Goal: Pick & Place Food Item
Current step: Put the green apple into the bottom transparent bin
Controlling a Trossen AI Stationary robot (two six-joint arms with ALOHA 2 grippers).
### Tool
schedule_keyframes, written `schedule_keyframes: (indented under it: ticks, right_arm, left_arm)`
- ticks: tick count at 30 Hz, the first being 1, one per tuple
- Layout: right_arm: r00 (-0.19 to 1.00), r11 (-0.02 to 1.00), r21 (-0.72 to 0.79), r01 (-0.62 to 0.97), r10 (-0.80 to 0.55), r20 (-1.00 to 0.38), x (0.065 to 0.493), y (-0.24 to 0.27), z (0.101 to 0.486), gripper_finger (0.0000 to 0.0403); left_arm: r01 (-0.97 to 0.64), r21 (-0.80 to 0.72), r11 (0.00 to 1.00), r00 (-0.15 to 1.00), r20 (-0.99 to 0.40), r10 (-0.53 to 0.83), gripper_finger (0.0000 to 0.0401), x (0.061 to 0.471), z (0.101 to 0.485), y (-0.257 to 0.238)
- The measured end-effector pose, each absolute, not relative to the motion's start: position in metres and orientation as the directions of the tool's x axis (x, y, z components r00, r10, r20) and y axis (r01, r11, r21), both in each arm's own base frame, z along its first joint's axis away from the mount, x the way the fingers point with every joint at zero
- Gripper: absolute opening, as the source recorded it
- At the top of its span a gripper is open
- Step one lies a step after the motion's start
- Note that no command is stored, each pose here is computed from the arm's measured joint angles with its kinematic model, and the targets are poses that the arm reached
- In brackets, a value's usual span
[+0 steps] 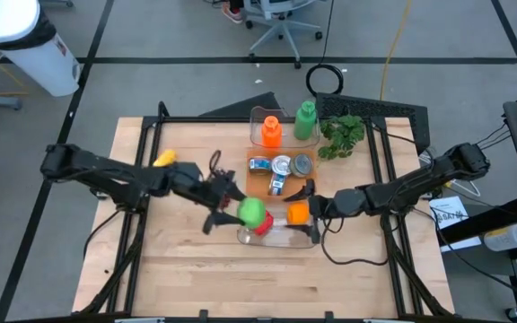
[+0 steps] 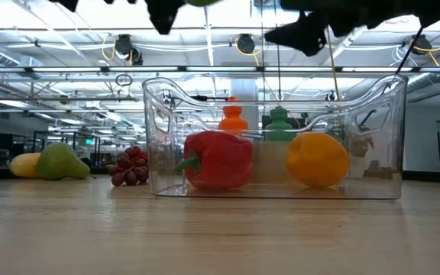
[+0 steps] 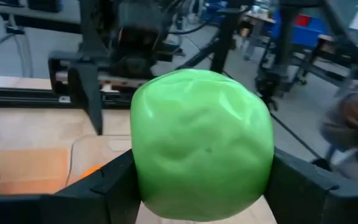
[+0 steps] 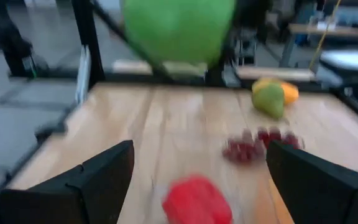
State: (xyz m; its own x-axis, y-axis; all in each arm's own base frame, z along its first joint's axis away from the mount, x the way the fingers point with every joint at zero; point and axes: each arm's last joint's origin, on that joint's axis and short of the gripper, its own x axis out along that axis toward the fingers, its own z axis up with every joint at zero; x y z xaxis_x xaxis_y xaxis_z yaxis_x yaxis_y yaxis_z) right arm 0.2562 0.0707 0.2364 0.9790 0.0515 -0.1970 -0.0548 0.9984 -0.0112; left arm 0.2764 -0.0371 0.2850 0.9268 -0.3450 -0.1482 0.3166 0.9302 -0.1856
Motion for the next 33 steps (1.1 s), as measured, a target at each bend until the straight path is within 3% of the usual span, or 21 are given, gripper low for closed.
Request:
schedule_keyframes:
  ticks: [7,15,20,25,29,33]
  right_arm:
    - [0.998,0.998,0.031,-0.059,0.059,-0.025,0.277,0.077,0.232,0.0345]
    - [0.996,0.998,0.064,-0.024,0.019,0.086,0.289,0.076,0.222,0.0346]
    - [0.997,0.996,0.093,0.013,-0.020,0.073,0.295,0.068,0.216,0.0342]
    - [0.997,0.995,0.100,0.012,-0.019,0.071,0.295,0.066,0.216,0.0290]
    - [0.998,0.996,0.089,-0.012,0.007,0.058,0.296,0.066,0.215,0.0287]
    - [1.000,0.999,0.043,-0.016,0.016,0.002,0.294,0.067,0.213,0.0287]
  left_arm:
    - [0.251,-0.181,0.951,0.944,-0.169,-0.282,0.0293,0.306,0.254,-0.040]
    - [0.215,-0.182,0.959,0.954,-0.173,-0.247,0.0277,0.314,0.245,-0.030]
    - [0.195,-0.165,0.967,0.956,-0.186,-0.225,0.0295,0.314,0.243,-0.029]
    - [0.190,-0.165,0.968,0.956,-0.192,-0.221,0.0291,0.314,0.243,-0.029]
    - [0.176,-0.176,0.969,0.958,-0.195,-0.209,0.0295,0.314,0.242,-0.029]
    - [0.189,-0.246,0.951,0.953,-0.189,-0.238,0.0323,0.310,0.248,-0.029]
